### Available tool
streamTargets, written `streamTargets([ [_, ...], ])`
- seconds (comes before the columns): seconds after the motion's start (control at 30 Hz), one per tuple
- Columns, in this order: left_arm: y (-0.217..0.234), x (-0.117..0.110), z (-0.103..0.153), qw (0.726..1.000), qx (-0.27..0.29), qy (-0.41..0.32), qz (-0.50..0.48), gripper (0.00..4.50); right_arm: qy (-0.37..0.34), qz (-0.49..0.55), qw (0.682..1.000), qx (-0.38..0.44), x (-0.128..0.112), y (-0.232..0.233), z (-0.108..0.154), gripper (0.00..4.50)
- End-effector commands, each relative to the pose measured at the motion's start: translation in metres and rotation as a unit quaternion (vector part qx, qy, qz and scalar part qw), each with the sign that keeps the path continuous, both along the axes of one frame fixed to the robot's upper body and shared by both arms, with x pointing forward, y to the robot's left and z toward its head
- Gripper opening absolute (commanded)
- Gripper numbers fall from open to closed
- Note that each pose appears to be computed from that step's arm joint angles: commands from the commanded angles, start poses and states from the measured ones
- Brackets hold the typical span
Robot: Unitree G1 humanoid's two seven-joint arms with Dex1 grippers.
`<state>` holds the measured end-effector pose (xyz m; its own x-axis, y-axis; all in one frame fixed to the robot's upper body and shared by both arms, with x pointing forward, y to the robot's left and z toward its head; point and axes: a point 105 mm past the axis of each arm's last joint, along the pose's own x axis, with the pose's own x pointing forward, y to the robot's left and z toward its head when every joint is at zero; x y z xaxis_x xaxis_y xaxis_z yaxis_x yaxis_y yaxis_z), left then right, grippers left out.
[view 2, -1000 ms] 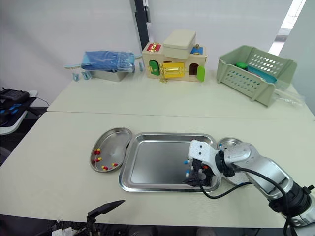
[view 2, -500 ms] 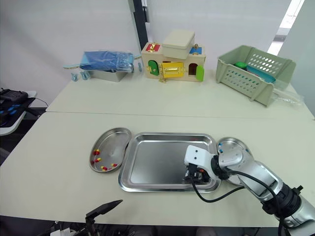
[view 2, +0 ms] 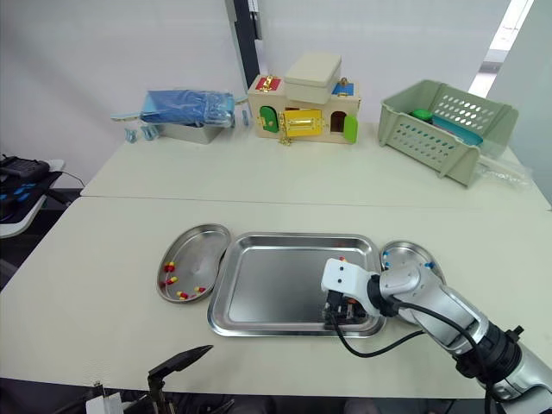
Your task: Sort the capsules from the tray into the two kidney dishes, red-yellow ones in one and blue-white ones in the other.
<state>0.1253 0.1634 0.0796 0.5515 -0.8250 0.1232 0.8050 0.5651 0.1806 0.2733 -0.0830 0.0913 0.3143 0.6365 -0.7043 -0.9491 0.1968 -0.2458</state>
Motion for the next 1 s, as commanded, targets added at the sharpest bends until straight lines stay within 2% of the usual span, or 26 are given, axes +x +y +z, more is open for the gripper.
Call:
streamTargets([
  [0.03, -0.002, -0.001, 0.005, 1.0, 0.001, -0.004, -0.003, 4.5, 0.009, 0.002, 1.0, -0.01, -0.003, -0.001, -0.008, 0.66],
  [0.33, -0.001, 0.001, 0.006, 1.0, 0.005, -0.002, -0.006, 4.5, 0.001, 0.012, 1.0, 0.012, -0.004, 0.0, 0.0, 0.62],
  [0.47, -0.003, 0.001, 0.007, 0.999, 0.015, -0.006, -0.029, 4.5, -0.018, 0.025, 0.996, 0.08, -0.004, 0.001, 0.027, 0.62],
  [0.63, -0.005, 0.0, 0.009, 0.997, 0.03, -0.017, -0.062, 4.5, -0.021, 0.026, 0.994, 0.107, -0.012, -0.02, 0.042, 0.62],
  [0.77, -0.007, 0.005, 0.013, 0.996, 0.029, -0.028, -0.079, 4.5, -0.014, -0.034, 0.991, 0.128, -0.014, -0.062, 0.055, 0.62],
  [0.9, -0.009, 0.006, 0.008, 0.993, 0.035, -0.032, -0.109, 4.5, -0.027, -0.122, 0.988, 0.093, -0.009, -0.12, 0.049, 0.62],
  [1.0, -0.009, 0.011, 0.009, 0.993, 0.033, -0.035, -0.111, 4.5, -0.032, -0.147, 0.985, 0.082, -0.01, -0.139, 0.048, 0.62],
])
